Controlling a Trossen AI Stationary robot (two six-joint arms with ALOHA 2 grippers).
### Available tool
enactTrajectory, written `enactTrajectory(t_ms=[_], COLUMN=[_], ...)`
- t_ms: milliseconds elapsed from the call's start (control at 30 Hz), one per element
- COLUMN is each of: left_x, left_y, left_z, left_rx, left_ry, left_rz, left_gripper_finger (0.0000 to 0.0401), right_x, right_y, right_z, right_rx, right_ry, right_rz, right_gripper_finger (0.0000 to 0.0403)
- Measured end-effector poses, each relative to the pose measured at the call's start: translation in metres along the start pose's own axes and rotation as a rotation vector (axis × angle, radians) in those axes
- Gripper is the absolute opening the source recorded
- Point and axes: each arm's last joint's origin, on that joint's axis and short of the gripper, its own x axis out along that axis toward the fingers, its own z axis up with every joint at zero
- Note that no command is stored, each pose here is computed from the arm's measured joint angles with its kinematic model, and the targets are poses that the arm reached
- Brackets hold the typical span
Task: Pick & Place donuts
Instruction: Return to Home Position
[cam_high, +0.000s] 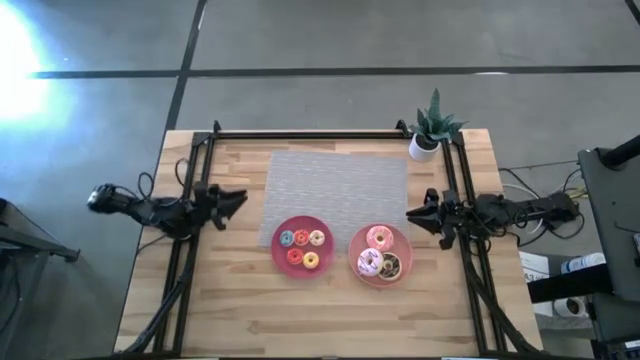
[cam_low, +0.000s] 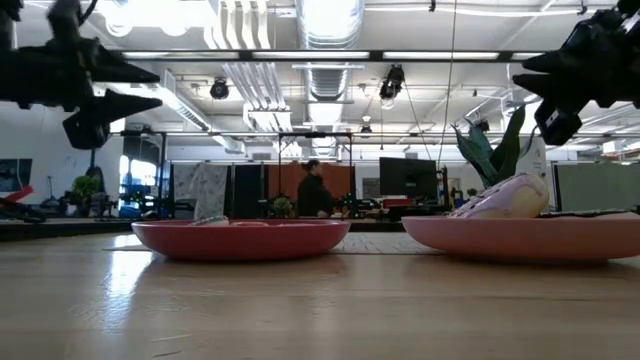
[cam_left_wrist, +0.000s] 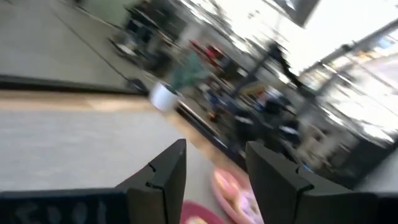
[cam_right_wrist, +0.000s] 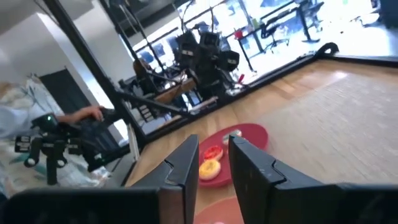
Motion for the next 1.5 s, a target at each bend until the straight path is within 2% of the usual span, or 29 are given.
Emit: enactTrajectory(t_ms=[233,333,800,867,933,1000,1067,1167,1200,1233,1300,1400,1500], left_x=[0.009,0.011,0.012,0.012,0.013,0.014,0.015,0.014,0.013,0.013,0.013,0.014,0.014], left_y=[0.019,0.025,0.03,0.031,0.03,0.029,0.025,0.02,0.018,0.017,0.018,0.021,0.021], left_z=[0.014,0.018,0.021,0.022,0.022,0.02,0.016,0.007,0.006,0.006,0.006,0.006,0.008], left_rx=[0.02,0.025,0.029,0.063,0.104,0.184,0.317,0.537,0.597,0.635,0.643,0.594,0.546], left_ry=[-0.17,-0.219,-0.256,-0.248,-0.22,-0.148,-0.03,0.147,0.159,0.16,0.155,0.147,0.115], left_rz=[0.222,0.285,0.335,0.338,0.304,0.217,0.058,-0.254,-0.342,-0.377,-0.346,-0.246,-0.191], left_gripper_finger=[0.0139,0.0139,0.0139,0.0139,0.0139,0.0139,0.0139,0.0139,0.0139,0.0139,0.0139,0.0139,0.0139], right_x=[0.0,0.001,0.002,0.002,0.002,0.002,0.002,0.002,0.002,0.002,0.002,0.002,0.002], right_y=[-0.002,-0.002,-0.003,-0.003,-0.003,-0.003,-0.003,-0.003,-0.003,-0.003,-0.003,-0.003,-0.003], right_z=[0.001,0.0,-0.001,-0.001,-0.001,-0.001,-0.001,-0.001,-0.001,-0.001,-0.001,-0.001,-0.001], right_rx=[-0.001,-0.003,-0.005,-0.006,-0.006,-0.005,-0.005,-0.005,-0.005,-0.005,-0.005,-0.005,-0.005], right_ry=[-0.01,0.002,0.015,0.016,0.017,0.016,0.017,0.016,0.016,0.016,0.017,0.017,0.017], right_rz=[-0.022,-0.029,-0.037,-0.038,-0.038,-0.038,-0.038,-0.038,-0.038,-0.038,-0.038,-0.038,-0.038], right_gripper_finger=[0.0072,0.0074,0.0086,0.0084,0.0081,0.0077,0.0074,0.0071,0.007,0.007,0.0071,0.0075,0.0079])
